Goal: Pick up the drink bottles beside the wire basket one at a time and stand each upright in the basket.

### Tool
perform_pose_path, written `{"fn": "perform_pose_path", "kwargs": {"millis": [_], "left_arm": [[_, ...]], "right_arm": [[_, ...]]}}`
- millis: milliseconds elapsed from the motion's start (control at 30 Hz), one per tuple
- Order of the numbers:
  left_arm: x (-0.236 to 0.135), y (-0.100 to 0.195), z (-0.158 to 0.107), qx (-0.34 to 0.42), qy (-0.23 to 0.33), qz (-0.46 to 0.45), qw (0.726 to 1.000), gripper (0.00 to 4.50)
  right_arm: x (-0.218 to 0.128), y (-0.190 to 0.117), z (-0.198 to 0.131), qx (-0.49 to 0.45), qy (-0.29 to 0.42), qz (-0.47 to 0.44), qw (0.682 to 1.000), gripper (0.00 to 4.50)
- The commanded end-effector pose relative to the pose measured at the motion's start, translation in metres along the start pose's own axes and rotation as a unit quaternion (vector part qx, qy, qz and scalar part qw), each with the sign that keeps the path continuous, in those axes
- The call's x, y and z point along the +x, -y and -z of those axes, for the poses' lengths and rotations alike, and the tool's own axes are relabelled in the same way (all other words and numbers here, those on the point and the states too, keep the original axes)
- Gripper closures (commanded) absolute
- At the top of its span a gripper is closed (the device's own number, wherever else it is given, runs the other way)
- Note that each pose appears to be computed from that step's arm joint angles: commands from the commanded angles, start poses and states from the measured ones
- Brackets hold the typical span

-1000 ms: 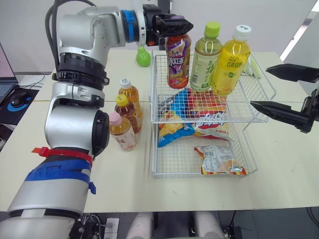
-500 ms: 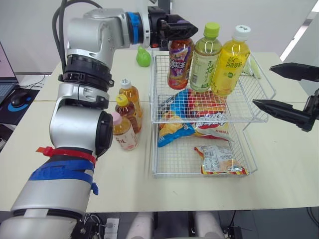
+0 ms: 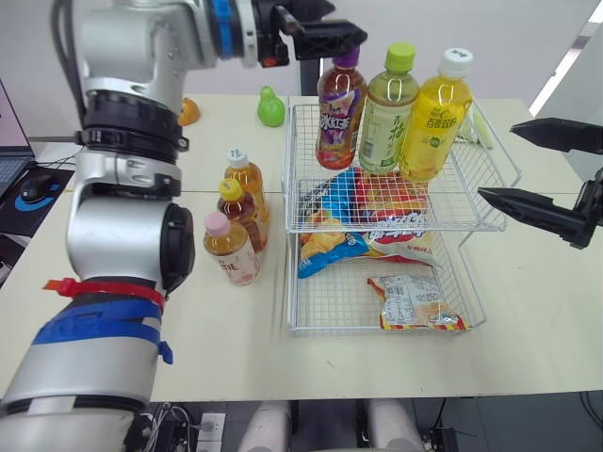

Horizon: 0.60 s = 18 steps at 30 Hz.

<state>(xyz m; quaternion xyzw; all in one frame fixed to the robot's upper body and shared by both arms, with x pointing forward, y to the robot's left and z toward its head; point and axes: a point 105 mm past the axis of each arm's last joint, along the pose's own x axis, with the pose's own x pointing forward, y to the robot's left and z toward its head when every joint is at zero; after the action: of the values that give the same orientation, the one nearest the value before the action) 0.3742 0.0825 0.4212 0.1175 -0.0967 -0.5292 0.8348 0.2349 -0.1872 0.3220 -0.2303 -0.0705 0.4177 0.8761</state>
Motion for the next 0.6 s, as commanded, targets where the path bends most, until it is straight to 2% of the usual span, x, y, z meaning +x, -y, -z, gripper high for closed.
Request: {"fn": "perform_pose_path", "kwargs": {"millis": [33, 200, 433, 600], "left_arm": [[-0.025, 0.003, -0.035, 0.032, 0.034, -0.008, 0.999, 0.03], [-0.065, 0.009, -0.042, 0.034, 0.037, -0.016, 0.999, 0.03], [-0.128, 0.025, -0.016, 0.019, -0.004, -0.068, 0.997, 0.03], [-0.175, 0.035, 0.020, -0.007, -0.058, -0.139, 0.989, 0.03]], "right_arm": [[-0.005, 0.004, -0.013, -0.027, 0.017, 0.017, 0.999, 0.00], [-0.004, 0.004, -0.012, -0.028, 0.015, 0.013, 0.999, 0.00], [0.007, 0.000, -0.017, -0.057, 0.048, -0.024, 0.997, 0.00], [0.019, -0.019, -0.016, -0.038, 0.068, -0.130, 0.988, 0.00]]}}
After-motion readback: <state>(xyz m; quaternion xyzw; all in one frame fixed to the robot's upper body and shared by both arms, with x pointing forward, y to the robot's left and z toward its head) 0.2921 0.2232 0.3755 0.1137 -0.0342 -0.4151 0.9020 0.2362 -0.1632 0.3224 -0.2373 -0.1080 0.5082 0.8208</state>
